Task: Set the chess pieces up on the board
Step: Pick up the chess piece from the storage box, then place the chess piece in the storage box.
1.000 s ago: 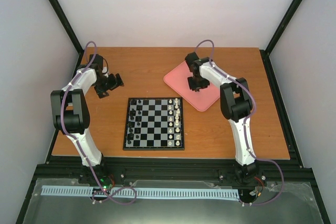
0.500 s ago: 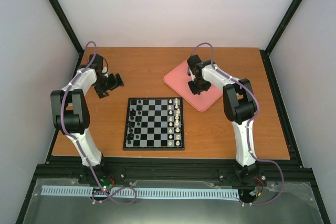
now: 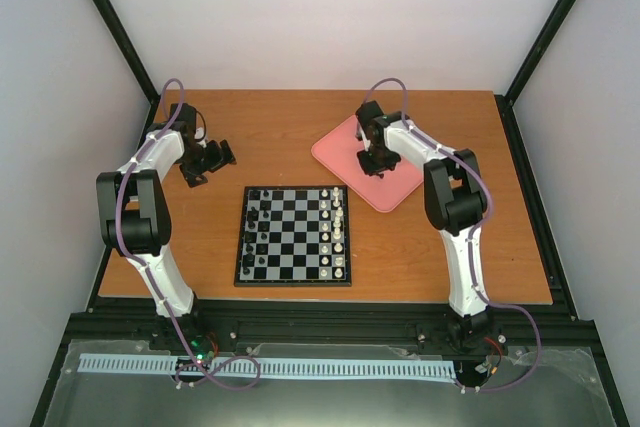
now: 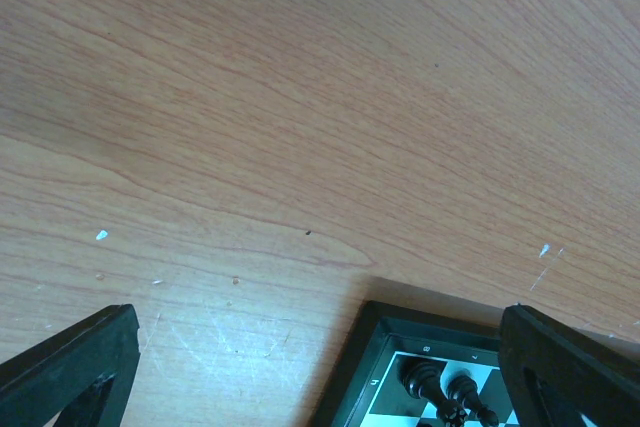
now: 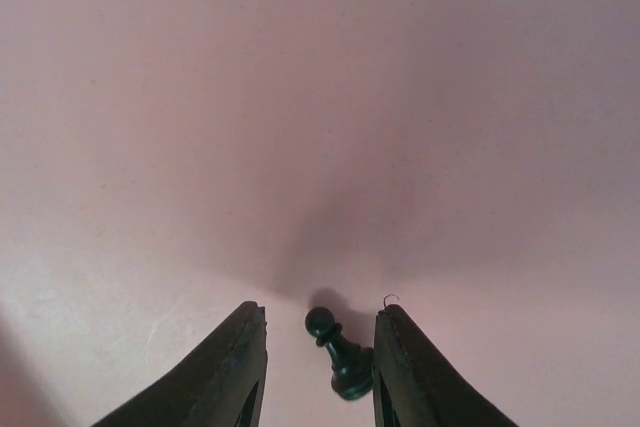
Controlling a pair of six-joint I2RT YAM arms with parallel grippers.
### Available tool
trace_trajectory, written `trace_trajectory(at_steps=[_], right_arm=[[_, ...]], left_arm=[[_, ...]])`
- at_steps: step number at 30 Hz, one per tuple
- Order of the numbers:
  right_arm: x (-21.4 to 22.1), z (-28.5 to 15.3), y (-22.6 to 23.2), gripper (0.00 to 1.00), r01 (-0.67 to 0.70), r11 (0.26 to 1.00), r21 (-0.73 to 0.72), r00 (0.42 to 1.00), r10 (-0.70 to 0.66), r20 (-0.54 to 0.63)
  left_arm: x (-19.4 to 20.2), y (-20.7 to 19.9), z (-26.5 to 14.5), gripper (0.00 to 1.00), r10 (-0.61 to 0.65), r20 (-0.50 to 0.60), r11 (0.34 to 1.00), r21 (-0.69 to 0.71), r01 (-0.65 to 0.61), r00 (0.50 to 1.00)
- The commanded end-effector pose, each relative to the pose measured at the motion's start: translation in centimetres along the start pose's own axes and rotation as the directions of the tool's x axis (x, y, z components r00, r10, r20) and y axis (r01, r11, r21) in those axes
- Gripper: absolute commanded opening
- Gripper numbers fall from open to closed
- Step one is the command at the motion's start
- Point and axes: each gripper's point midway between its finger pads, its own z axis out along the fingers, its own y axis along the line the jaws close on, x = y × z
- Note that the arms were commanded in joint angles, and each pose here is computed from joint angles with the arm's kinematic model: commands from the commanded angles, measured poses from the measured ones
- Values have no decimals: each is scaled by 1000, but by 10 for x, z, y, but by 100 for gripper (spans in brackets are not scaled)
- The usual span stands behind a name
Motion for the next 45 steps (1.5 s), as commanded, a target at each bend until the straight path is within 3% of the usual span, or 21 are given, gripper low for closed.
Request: trace_trajectory(at_steps=[1, 7, 18, 20, 24, 28, 33, 40, 45], right_arm=[[4, 14, -8, 36, -13, 1000, 13, 999, 14, -38], [15, 23, -16, 34, -49, 999, -10, 996, 48, -69], [29, 30, -9, 13, -91, 992, -85, 992, 82, -101], [27, 31, -7, 5, -98, 991, -95, 991, 88, -98], [18, 29, -7, 3, -132, 986, -97, 989, 125, -77], [-1, 12, -13, 3, -235, 967, -99, 971, 237, 6], [-31, -23, -17, 3, -344, 923, -173, 901, 376, 215], [-49, -41, -35, 3, -374, 914, -156, 801, 403, 442], [-51, -42, -42, 3, -383, 920, -84, 764, 366, 532]], left_arm=[[-4, -4, -3, 100, 11, 5, 1000, 13, -12, 1000], [-6, -5, -1, 100, 11, 2, 1000, 14, -11, 1000], [-8, -5, 1, 100, 9, -1, 1000, 13, -9, 1000], [-7, -5, 1, 100, 9, 0, 1000, 12, -9, 1000], [-8, -6, -3, 100, 12, 8, 1000, 15, -12, 1000], [-8, -6, -6, 100, 14, 14, 1000, 14, -15, 1000], [-5, -5, -7, 100, 14, 17, 1000, 13, -14, 1000], [-4, -4, -5, 100, 11, 14, 1000, 15, -11, 1000], [-5, -5, -4, 100, 10, 16, 1000, 17, -10, 1000]])
